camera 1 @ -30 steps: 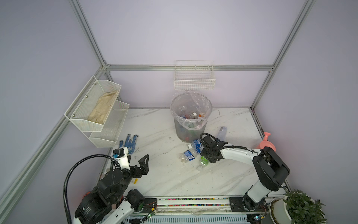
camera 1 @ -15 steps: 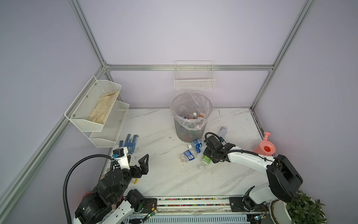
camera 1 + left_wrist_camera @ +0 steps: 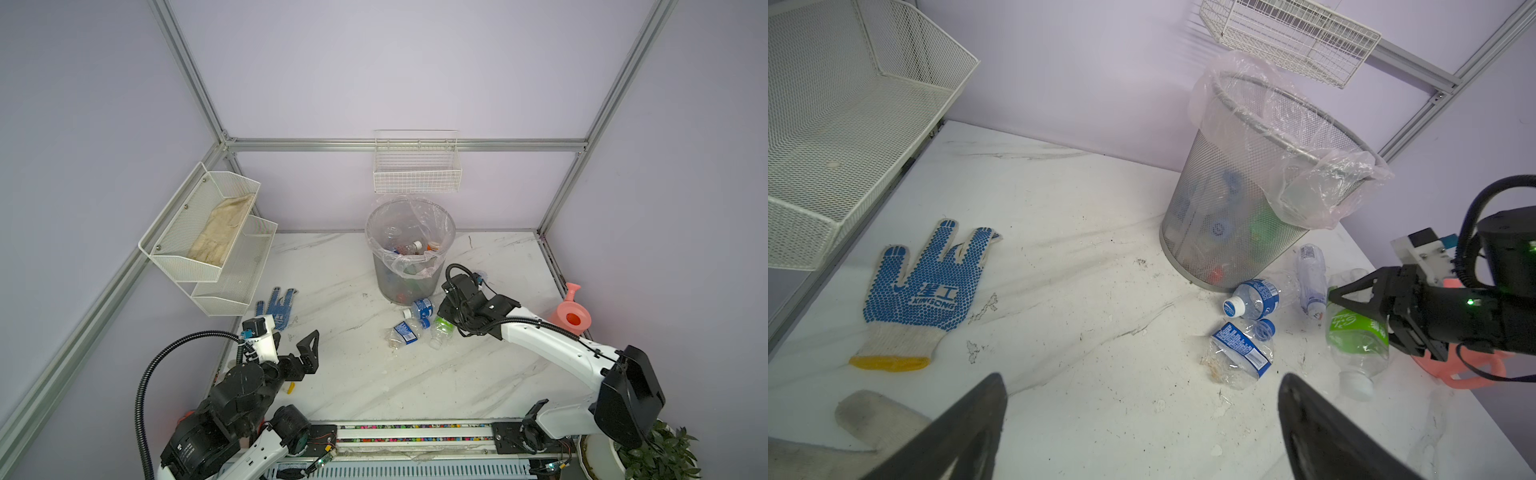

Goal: Throw the plastic bottles in the bin
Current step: 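Lift the lime-labelled bottle with the right gripper up over the bin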

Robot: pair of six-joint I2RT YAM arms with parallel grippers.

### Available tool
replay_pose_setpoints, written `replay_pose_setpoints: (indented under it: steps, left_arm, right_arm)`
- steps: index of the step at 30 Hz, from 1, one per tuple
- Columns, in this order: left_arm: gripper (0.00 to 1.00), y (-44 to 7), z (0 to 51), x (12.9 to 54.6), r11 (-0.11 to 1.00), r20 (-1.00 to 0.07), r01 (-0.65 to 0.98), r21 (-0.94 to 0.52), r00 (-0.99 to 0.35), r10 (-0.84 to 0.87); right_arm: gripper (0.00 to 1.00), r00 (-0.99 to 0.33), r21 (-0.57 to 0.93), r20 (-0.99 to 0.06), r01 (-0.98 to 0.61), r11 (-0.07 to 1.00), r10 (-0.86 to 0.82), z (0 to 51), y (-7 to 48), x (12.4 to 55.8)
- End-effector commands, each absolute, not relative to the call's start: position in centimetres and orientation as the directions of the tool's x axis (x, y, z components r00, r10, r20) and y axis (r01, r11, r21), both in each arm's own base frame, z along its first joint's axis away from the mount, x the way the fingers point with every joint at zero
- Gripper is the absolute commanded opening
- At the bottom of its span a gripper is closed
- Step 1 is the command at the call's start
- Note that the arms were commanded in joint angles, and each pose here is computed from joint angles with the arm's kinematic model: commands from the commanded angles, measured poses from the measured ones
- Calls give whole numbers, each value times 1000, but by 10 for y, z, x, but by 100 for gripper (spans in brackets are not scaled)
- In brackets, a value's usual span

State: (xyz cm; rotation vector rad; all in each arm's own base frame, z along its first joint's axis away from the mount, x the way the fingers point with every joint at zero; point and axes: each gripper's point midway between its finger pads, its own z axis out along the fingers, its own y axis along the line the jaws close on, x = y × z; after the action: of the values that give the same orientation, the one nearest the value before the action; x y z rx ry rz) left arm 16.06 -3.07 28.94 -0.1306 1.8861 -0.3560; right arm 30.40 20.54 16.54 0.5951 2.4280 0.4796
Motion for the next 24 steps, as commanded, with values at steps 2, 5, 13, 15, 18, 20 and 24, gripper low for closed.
replay_pose_setpoints:
  steps: [2, 5, 13, 15, 18, 20, 24]
  left_arm:
    - [100, -33, 280, 164, 958, -907, 82, -275, -351, -230]
    - [100, -33, 280, 164, 957, -907, 86, -277, -351, -231]
    - [100, -35, 283, 162, 953, -910, 106, -285, -343, -234]
    - [100, -37, 283, 162, 951, -910, 120, -287, -343, -231]
    - [100, -42, 285, 160, 945, -914, 154, -290, -338, -225]
    - [100, -46, 287, 159, 938, -917, 187, -294, -332, -221]
    - [100, -55, 291, 156, 922, -923, 247, -298, -321, -212]
  right_arm:
    - [0, -661, 502, -571, 189, 844, 487, 233, 197, 306]
    - [0, -610, 553, -626, 92, 828, 485, 281, 197, 306]
    - [0, -468, 535, -773, -114, 837, 430, 398, 195, 306]
    - [0, -439, 513, -801, -152, 845, 407, 425, 196, 308]
    - [0, -396, 503, -829, -222, 835, 394, 467, 200, 306]
    - [0, -364, 508, -841, -274, 817, 401, 492, 202, 302]
    - [0, -321, 526, -848, -406, 748, 422, 534, 213, 289]
